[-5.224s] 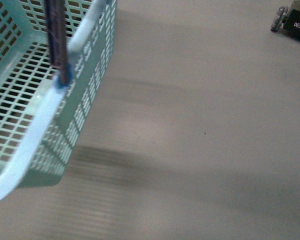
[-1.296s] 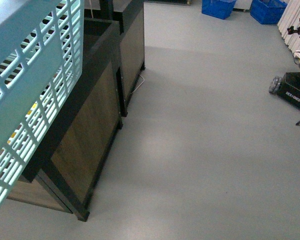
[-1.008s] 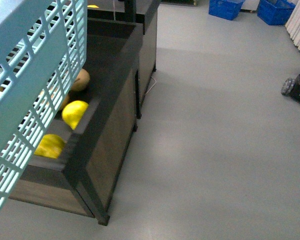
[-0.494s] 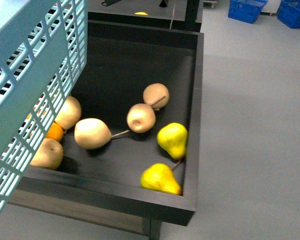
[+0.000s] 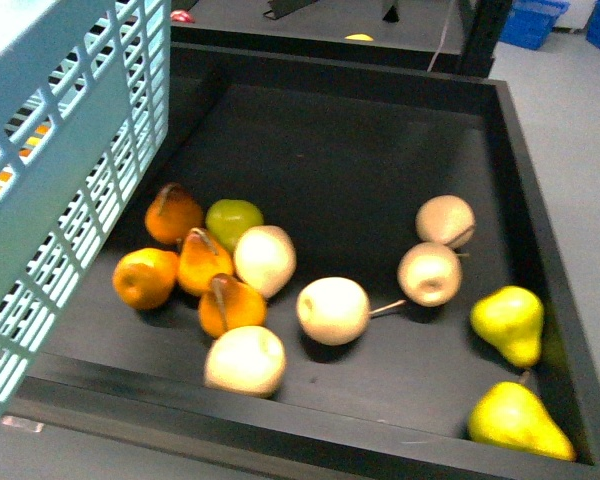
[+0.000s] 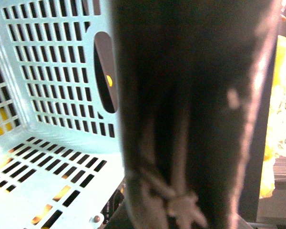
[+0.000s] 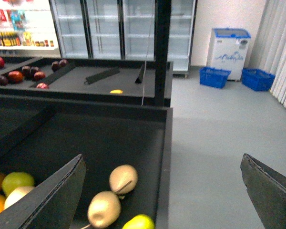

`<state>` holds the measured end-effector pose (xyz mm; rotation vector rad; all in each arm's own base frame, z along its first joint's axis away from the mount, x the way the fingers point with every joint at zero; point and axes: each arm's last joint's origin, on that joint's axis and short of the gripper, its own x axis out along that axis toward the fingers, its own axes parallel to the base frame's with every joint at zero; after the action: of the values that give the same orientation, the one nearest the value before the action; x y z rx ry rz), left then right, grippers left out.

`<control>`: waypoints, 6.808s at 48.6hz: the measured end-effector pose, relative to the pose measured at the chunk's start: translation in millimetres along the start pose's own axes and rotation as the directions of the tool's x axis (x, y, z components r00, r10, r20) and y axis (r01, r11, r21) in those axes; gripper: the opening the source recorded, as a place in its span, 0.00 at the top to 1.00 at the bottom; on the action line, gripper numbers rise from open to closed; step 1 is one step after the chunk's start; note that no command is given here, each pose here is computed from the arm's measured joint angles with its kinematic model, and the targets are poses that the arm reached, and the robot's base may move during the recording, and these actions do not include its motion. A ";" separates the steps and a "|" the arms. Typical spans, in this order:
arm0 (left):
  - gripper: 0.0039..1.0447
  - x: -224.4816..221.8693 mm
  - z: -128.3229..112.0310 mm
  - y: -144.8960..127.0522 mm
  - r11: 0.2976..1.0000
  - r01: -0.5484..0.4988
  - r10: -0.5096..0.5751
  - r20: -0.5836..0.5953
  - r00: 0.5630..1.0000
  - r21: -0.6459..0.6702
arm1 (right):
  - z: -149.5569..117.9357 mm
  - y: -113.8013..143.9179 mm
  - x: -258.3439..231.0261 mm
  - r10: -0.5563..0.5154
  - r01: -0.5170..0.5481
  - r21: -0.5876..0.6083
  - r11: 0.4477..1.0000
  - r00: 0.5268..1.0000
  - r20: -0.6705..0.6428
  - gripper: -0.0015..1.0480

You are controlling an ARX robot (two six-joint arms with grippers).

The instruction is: Pick mango and avocado into basket

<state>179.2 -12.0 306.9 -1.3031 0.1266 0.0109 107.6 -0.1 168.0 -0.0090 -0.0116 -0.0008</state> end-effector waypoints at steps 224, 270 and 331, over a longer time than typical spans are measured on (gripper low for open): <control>0.94 93.3 -162.6 -29.6 0.406 0.465 0.154 -0.561 0.813 0.786 | -67.0 -145.0 114.3 -0.392 0.429 -0.067 0.901 0.737 -0.551 0.07; 0.94 93.2 -162.7 -29.6 0.407 0.469 0.154 -0.565 0.810 0.784 | -216.4 -203.2 131.6 0.029 -0.269 -0.165 0.949 0.595 -0.804 0.07; 0.94 93.2 -162.7 -29.6 0.407 0.469 0.154 -0.565 0.811 0.784 | -201.5 -207.4 140.7 -0.058 -0.004 -0.094 0.996 0.764 -0.642 0.38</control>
<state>259.9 -182.3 284.0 -0.1220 0.4484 -0.5799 250.5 -209.5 -29.9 -0.1001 0.6891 -0.0335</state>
